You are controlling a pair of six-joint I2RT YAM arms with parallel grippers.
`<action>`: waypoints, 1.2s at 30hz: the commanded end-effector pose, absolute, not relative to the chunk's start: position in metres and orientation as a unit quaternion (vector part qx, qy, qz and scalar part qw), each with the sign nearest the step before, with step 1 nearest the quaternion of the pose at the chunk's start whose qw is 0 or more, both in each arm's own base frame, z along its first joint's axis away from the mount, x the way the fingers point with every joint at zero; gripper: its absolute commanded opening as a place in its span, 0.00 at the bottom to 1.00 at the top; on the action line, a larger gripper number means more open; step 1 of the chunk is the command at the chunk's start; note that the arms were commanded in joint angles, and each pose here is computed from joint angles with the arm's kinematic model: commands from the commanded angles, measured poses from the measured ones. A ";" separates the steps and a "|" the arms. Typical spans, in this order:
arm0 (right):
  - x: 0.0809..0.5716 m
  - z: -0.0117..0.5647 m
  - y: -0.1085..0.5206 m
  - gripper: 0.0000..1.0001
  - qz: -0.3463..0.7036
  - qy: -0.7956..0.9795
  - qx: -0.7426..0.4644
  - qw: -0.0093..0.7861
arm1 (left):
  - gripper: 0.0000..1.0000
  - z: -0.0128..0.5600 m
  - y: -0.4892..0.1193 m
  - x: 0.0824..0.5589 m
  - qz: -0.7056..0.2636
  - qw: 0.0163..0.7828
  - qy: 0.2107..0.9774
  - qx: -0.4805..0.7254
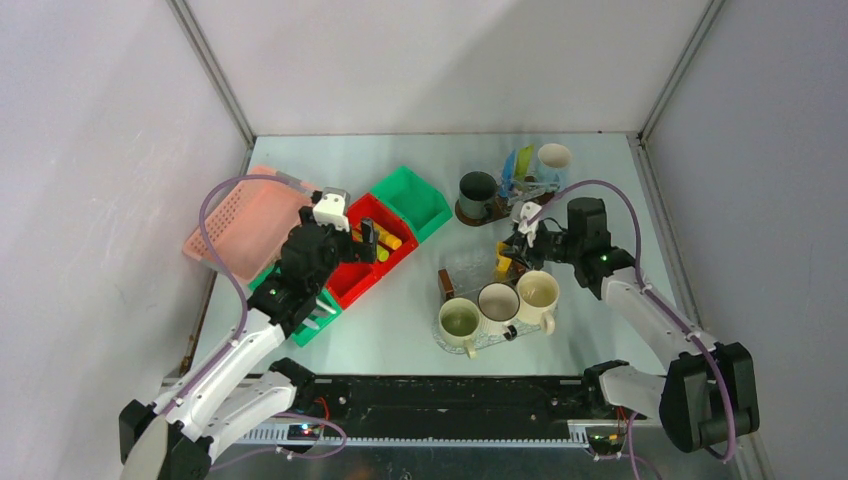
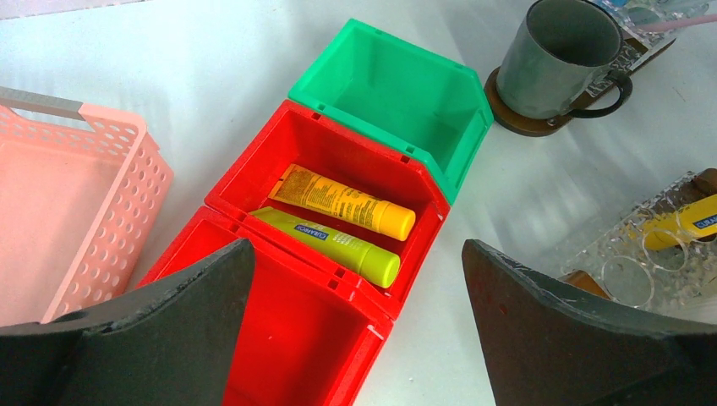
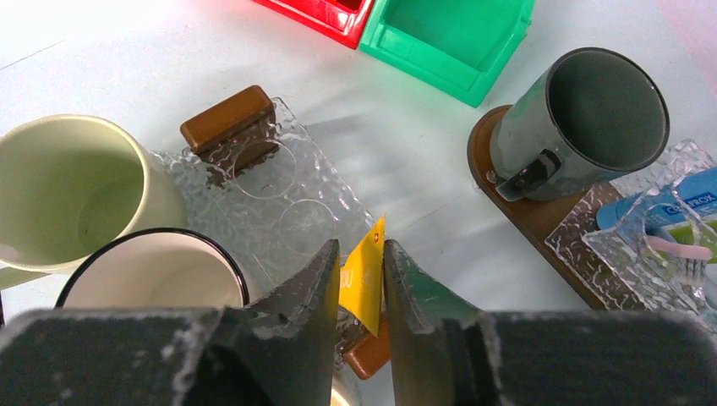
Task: Prepare toiletry sets of a toothbrush and toothpaste on the tray
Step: Place the toothpaste in the toothpaste holder, then pick up the toothpaste from the storage box.
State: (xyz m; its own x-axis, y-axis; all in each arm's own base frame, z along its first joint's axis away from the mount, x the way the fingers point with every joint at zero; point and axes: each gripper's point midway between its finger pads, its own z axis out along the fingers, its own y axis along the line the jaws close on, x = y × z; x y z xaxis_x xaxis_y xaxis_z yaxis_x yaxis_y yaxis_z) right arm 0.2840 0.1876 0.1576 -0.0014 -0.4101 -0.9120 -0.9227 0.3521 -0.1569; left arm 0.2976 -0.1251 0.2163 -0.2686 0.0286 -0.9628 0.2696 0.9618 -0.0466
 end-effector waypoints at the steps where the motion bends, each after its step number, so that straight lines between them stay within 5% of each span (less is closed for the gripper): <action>1: 0.282 0.181 0.189 0.30 0.249 0.634 -0.512 0.523 | 1.00 0.227 -0.127 0.298 -0.109 0.611 0.778 0.097; 15: 0.283 0.262 0.156 0.77 0.184 0.663 -0.372 0.624 | 1.00 0.224 -0.132 0.308 -0.140 0.533 0.833 -0.046; 26: 0.271 0.284 0.120 0.78 0.145 0.724 -0.258 0.623 | 0.90 0.210 -0.136 0.328 -0.082 0.414 0.889 -0.179; 36: 0.258 0.291 0.112 0.79 0.128 0.718 -0.255 0.634 | 0.57 0.160 -0.166 0.356 -0.034 0.293 0.928 -0.227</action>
